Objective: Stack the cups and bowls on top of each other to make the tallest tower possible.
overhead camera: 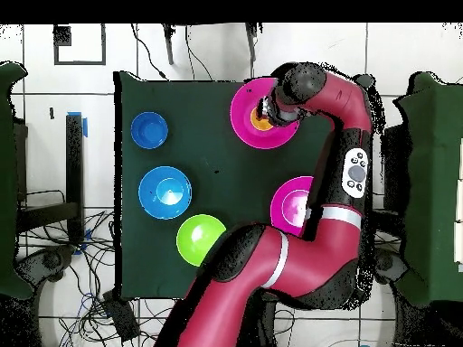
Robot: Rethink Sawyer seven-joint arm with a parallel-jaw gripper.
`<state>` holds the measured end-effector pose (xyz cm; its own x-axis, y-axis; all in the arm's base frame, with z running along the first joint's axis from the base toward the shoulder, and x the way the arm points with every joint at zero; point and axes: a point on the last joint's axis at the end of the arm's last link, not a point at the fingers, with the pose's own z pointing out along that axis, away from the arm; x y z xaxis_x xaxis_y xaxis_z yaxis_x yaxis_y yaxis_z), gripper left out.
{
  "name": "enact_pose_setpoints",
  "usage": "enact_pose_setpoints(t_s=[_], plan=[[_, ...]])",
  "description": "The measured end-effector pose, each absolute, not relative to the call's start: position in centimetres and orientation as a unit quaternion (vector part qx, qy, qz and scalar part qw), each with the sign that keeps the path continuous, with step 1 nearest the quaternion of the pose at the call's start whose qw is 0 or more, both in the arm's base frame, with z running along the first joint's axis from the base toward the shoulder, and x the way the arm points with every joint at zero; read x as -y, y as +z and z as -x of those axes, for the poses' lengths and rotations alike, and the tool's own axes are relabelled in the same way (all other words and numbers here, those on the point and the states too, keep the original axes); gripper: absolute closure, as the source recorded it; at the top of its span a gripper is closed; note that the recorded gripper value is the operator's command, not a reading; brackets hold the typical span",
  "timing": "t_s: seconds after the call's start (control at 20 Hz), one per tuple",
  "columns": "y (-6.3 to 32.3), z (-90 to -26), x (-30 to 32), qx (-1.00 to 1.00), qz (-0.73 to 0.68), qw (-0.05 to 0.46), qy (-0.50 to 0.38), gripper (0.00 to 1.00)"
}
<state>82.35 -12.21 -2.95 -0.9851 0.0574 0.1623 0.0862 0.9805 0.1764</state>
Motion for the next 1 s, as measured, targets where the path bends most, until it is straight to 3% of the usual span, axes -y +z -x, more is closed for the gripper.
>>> enact_pose_setpoints(t_s=[0.9,0.95,1.0], plan=[[0.6,-83.6,10.7,0.992,0.021,0.088,-0.089,0.00],[0.9,-83.8,10.7,0.992,0.021,0.086,-0.087,1.00],[1.0,-83.8,10.8,0.992,0.021,0.085,-0.087,1.00]])
